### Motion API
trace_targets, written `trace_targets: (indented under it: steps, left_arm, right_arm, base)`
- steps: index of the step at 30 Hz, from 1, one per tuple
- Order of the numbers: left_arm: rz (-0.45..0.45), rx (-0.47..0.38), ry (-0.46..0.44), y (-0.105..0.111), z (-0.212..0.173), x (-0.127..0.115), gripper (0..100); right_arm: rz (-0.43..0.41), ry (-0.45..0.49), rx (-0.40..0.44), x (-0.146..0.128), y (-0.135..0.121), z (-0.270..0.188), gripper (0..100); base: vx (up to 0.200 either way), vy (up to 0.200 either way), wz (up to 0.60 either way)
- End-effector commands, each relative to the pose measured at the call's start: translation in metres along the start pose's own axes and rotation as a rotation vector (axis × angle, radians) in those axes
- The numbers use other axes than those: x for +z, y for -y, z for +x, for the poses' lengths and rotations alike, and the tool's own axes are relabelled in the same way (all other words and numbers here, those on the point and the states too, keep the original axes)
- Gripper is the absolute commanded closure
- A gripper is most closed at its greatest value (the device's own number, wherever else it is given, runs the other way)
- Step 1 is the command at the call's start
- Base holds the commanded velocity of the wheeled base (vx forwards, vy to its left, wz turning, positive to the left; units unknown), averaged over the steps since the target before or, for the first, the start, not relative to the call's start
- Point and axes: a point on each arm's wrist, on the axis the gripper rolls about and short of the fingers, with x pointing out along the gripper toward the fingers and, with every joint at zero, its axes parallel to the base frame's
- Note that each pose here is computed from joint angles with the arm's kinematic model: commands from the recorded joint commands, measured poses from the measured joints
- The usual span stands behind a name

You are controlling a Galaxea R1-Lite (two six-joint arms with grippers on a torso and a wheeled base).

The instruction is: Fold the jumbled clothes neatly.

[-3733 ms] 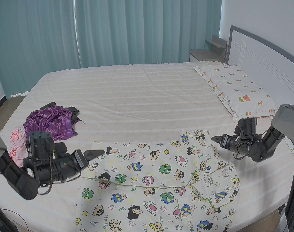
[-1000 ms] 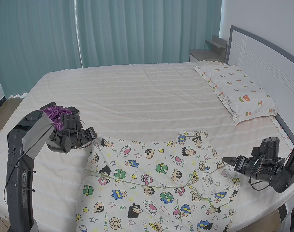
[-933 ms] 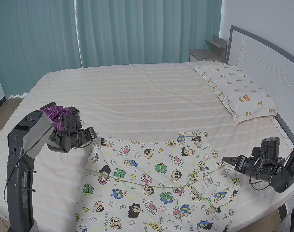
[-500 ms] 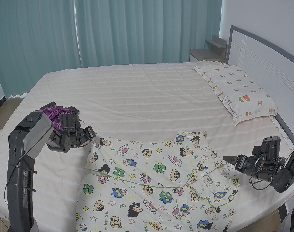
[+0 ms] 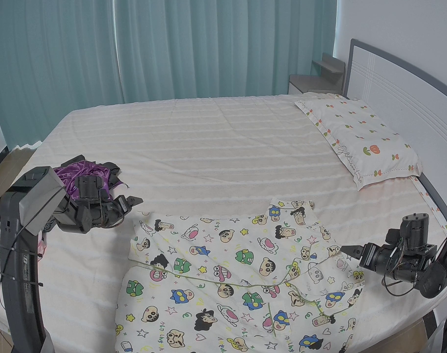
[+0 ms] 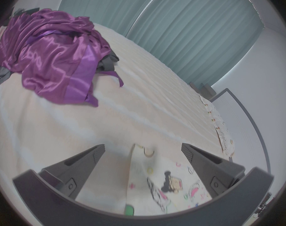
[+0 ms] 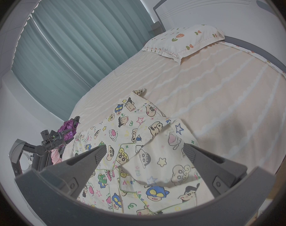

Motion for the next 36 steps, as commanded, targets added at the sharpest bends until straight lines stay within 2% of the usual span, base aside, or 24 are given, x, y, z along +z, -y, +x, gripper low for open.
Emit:
trace_targets:
  steps: [1, 3, 8, 9, 11, 13, 14, 18, 28, 31, 34, 35, 36]
  left_arm:
    - [-0.022, -0.085, -0.036, 0.017, -0.08, -0.013, 0]
    - [-0.021, -0.093, -0.048, 0.019, -0.11, -0.037, 0]
    - [-0.028, -0.084, -0.122, 0.02, -0.145, -0.076, 0]
    - [-0.028, -0.084, -0.122, 0.02, -0.145, -0.076, 0]
    - [-0.012, -0.075, -0.179, 0.017, -0.162, -0.097, 0]
    - [0.001, -0.07, -0.199, 0.015, -0.165, -0.104, 0]
    - [0.036, -0.055, -0.246, 0.01, -0.173, -0.118, 0]
    - [0.068, -0.037, -0.308, 0.003, -0.185, -0.139, 0]
    - [0.076, -0.035, -0.317, -0.002, -0.203, -0.161, 0]
    - [0.085, -0.031, -0.313, -0.004, -0.206, -0.166, 0]
    - [0.084, -0.03, -0.314, -0.004, -0.206, -0.166, 0]
    - [0.084, -0.023, -0.305, -0.007, -0.2, -0.166, 0]
    - [0.087, -0.021, -0.302, -0.008, -0.198, -0.165, 0]
  right_arm:
    - [-0.015, -0.04, -0.015, -0.013, 0.005, -0.016, 0]
    - [-0.025, -0.057, -0.022, -0.018, 0.008, -0.019, 0]
    - [-0.06, -0.1, -0.03, -0.028, 0.01, -0.024, 0]
    - [-0.06, -0.1, -0.03, -0.028, 0.01, -0.024, 0]
    - [-0.066, -0.123, -0.023, -0.032, 0.01, -0.026, 0]
    - [-0.069, -0.129, -0.019, -0.034, 0.01, -0.027, 0]
    - [-0.073, -0.138, -0.017, -0.036, 0.009, -0.027, 0]
    - [-0.084, -0.151, -0.011, -0.038, 0.007, -0.027, 0]
    - [-0.134, -0.195, -0.009, -0.045, 0.006, -0.022, 0]
    - [-0.173, -0.25, -0.022, -0.053, 0.008, -0.016, 0]
    - [-0.176, -0.253, -0.023, -0.054, 0.008, -0.015, 0]
    - [-0.236, -0.331, -0.032, -0.067, 0.01, -0.007, 0]
    - [-0.254, -0.352, -0.035, -0.071, 0.011, -0.004, 0]
  base:
    - [0.0, 0.0, 0.0]
    - [-0.2, 0.0, 0.0]
    - [-0.2, 0.0, 0.0]
    - [-0.2, 0.0, 0.0]
    - [-0.2, 0.0, 0.0]
    - [-0.2, 0.0, 0.0]
    - [-0.2, 0.0, 0.0]
    - [-0.2, 0.0, 0.0]
    - [-0.2, 0.0, 0.0]
    - [-0.2, 0.0, 0.0]
    - [0.0, 0.0, 0.0]
    - [0.0, 0.0, 0.0]
    - [0.0, 0.0, 0.0]
